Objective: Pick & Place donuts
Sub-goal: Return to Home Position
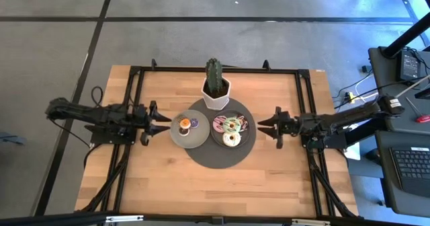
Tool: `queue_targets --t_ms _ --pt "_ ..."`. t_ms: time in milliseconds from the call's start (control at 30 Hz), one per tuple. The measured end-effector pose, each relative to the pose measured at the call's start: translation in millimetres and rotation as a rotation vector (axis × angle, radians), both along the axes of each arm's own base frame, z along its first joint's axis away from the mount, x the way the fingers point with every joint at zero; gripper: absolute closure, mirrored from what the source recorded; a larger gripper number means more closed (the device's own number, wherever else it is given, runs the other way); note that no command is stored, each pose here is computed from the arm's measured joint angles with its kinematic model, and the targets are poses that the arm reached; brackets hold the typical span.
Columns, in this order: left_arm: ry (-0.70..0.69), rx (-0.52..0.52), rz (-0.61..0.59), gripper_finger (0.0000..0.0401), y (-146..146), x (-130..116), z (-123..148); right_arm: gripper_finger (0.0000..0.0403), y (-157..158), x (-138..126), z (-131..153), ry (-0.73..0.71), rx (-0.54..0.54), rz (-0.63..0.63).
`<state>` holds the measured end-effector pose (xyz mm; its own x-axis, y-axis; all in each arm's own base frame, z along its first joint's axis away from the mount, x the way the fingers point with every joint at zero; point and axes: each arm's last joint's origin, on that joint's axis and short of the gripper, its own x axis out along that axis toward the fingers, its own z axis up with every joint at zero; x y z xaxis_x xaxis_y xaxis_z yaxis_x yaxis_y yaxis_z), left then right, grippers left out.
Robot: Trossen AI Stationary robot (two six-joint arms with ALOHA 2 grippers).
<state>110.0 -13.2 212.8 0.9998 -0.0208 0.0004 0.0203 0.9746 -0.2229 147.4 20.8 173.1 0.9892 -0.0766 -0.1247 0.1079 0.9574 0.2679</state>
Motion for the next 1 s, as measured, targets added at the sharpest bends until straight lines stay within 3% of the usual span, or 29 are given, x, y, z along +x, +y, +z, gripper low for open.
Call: queue_targets --t_ms 200,467,700,1000 --pt "-0.02 0.001 0.005 0.025 0.8 -3.7 -13.7 0.0273 -2.3 -12.0 -14.0 -0.065 0.014 -0.001" --pt "-0.05 0.047 0.094 0.0251 8.6 -6.1 -12.2 0.0273 -9.6 -13.5 -9.8 -0.103 -0.006 -0.034" --pt "-0.06 0.005 0.084 0.0252 13.8 -2.1 -39.0 0.0273 -14.3 -13.0 -10.5 -0.095 -0.006 -0.038" --pt "-0.042 0.0 0.076 0.0249 18.7 -2.3 -40.7 0.0273 -18.9 -12.8 -11.7 -0.077 -0.059 -0.067"
